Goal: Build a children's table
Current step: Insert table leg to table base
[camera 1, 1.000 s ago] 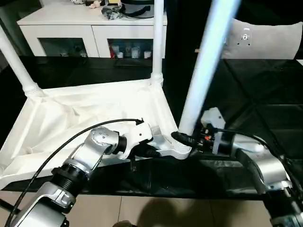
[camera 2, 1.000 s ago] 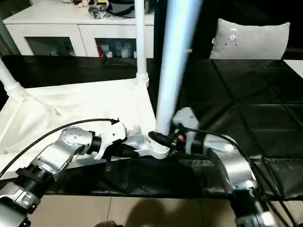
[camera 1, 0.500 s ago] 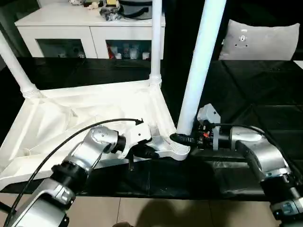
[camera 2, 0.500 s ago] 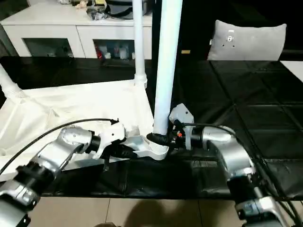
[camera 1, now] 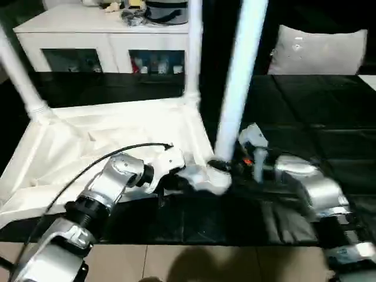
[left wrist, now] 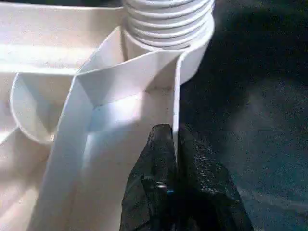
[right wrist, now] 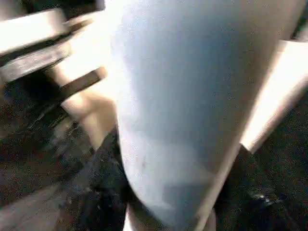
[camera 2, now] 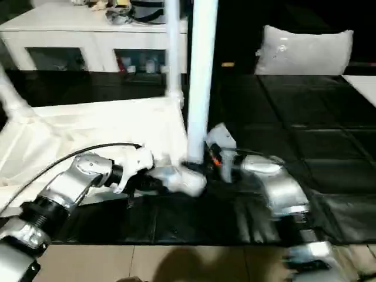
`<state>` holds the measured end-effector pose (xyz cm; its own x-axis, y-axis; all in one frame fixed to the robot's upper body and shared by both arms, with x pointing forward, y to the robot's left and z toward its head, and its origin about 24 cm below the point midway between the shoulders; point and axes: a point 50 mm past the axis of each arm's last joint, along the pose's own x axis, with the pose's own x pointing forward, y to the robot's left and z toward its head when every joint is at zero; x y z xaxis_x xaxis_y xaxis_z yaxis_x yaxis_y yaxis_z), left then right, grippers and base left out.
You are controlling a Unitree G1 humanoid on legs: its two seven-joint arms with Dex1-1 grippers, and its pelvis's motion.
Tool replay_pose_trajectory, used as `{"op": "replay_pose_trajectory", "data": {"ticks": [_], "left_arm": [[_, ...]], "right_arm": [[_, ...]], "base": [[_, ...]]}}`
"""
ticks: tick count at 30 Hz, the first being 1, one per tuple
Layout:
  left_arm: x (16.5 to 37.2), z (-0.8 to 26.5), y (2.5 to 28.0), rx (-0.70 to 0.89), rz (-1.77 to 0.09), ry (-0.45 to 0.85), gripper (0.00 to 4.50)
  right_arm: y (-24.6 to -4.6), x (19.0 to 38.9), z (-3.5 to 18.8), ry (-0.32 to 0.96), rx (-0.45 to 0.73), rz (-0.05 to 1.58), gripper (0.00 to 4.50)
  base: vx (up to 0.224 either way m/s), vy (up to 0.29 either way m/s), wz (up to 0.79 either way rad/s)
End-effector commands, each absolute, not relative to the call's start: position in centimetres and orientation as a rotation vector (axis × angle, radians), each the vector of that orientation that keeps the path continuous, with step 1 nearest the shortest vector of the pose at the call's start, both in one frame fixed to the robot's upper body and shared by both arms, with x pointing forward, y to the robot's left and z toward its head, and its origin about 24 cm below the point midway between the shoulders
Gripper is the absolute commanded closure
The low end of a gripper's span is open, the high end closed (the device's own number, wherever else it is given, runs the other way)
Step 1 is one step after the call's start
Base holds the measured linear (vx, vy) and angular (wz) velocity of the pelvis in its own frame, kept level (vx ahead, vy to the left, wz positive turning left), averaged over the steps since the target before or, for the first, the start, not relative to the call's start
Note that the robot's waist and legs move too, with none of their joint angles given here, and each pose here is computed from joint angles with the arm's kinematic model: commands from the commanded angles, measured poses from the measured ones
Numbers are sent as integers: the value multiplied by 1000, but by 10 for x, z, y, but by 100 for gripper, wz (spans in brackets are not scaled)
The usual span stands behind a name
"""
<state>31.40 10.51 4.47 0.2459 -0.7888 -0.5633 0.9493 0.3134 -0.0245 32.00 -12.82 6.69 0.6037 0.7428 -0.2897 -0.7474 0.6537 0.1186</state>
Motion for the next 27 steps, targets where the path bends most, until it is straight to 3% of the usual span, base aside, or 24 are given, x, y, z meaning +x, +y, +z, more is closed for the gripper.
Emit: {"op": "replay_pose_trajectory", "data": {"ticks": [1, 4, 9, 14, 18, 22, 27], "left_arm": [[316, 55, 80, 266, -1151, 466, 450], [317, 58, 56, 255, -1075, 437, 450], [311, 59, 33, 309, -1067, 420, 450], [317, 55, 55, 452, -1046, 391, 450], [316, 57, 67, 495, -1080, 346, 450], [306, 56, 81, 519, -1187, 334, 450], [302, 56, 87, 477, -1236, 327, 450]], "right_arm": [[-135, 318, 28, 538, -22, 651, 262], [-130, 327, 28, 537, -5, 519, 262], [-121, 332, 27, 547, 6, 432, 262], [-120, 336, 43, 374, -1, 432, 262], [-127, 338, 58, 246, 72, 448, 262], [-139, 335, 81, 93, 222, 520, 262], [-147, 328, 92, 28, 286, 646, 262]], "base": [[0, 0, 0], [0, 0, 0], [0, 0, 0], [0, 0, 0], [0, 0, 0], [0, 0, 0], [0, 0, 0]]}}
